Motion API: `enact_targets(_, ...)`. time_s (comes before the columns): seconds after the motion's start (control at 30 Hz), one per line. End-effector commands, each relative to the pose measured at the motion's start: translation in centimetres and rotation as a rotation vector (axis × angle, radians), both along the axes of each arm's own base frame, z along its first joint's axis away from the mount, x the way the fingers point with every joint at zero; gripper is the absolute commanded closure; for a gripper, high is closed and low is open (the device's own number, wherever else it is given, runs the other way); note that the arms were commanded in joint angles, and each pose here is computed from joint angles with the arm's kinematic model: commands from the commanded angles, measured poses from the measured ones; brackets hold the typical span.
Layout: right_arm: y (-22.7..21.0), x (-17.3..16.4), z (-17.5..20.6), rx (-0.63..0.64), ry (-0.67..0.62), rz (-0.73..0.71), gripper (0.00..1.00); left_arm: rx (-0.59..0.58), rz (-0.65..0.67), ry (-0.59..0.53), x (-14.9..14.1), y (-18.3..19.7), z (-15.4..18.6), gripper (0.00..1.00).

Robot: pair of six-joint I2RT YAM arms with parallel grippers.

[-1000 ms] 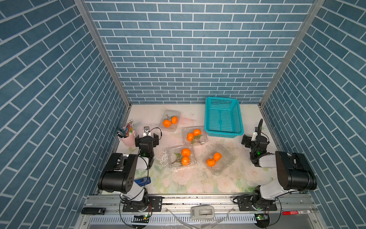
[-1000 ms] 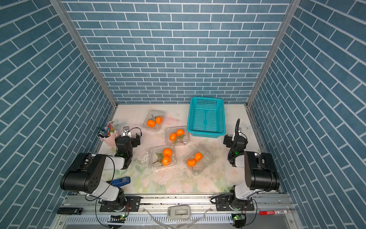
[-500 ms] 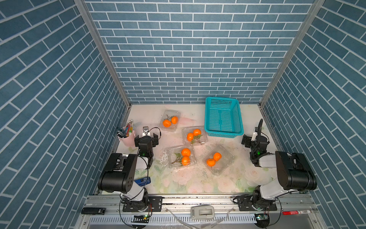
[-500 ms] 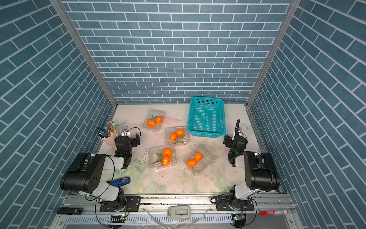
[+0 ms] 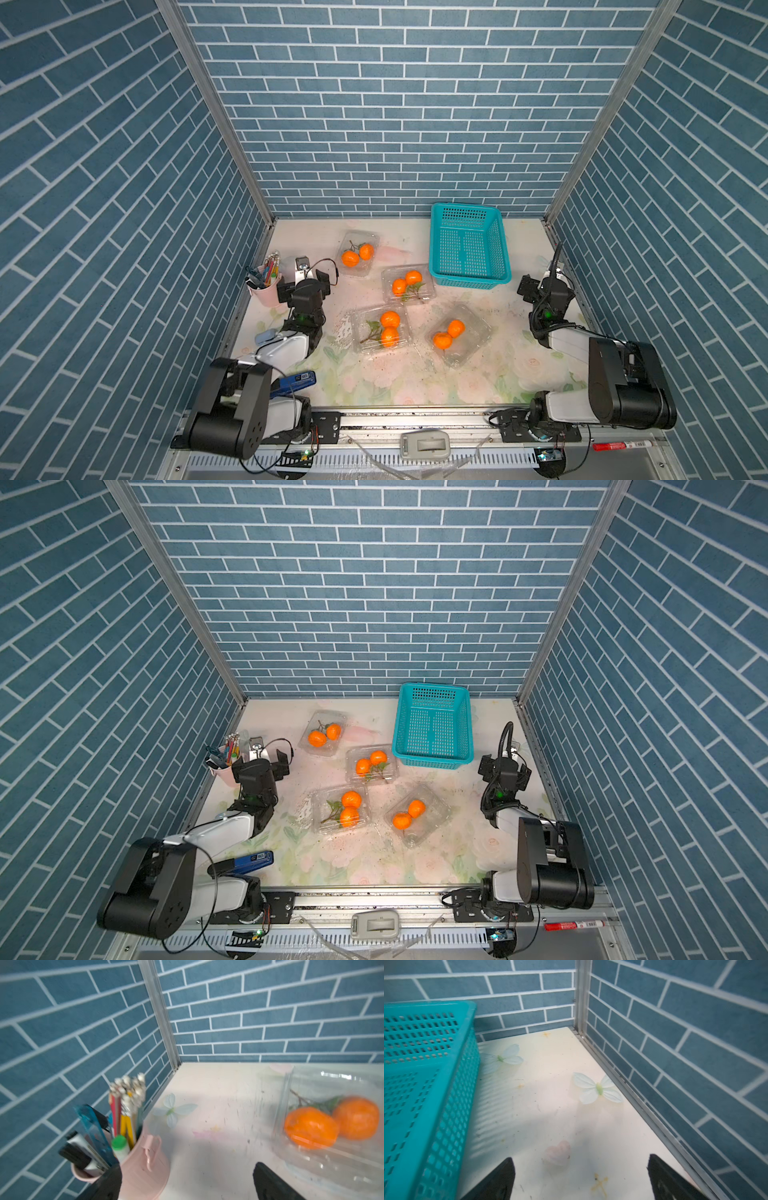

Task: Take oranges out of containers
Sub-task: Move the basket to the corner of the board.

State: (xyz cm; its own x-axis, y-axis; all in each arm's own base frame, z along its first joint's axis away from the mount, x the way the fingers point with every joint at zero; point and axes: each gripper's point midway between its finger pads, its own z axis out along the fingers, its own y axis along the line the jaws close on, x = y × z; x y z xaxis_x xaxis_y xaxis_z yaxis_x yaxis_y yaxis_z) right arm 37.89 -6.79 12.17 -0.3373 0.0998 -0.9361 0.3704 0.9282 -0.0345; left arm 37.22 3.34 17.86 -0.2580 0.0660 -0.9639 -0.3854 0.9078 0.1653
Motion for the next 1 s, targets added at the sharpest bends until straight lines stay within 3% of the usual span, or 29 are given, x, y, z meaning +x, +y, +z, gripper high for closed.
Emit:
enact_targets(0.0,-3.0,-1.8,0.7,0.012,0.035,-0.216,0.01,-0.066,0.095,0.174,-1.5,0.9,0.4,0.01)
enact_targets(0.13,-2.5,-1.7,1.7,0.082,0.071,-0.202,0.01,-0.228,0.152,0.227,-2.8,0.7,2.4,0.01)
enact_targets(0.37,-0.6,-1.4,5.4,0.170,0.108,-0.117,0.04,-0.499,-0.099,0.305,-2.2,-5.8,5.4,0.01)
enact_targets(0.5,2.1,-0.2,6.4,0.324,0.175,-0.047,0.09,-0.622,-0.284,0.332,-1.2,-11.5,5.8,0.01)
enact_targets(0.77,14.9,4.8,5.7,0.373,0.380,0.204,0.13,-0.823,-0.478,0.488,-0.1,-22.7,3.9,0.01)
enact_targets(0.97,23.8,7.8,3.8,0.329,0.494,0.342,0.17,-0.940,-0.525,0.538,0.4,-26.0,2.0,0.01)
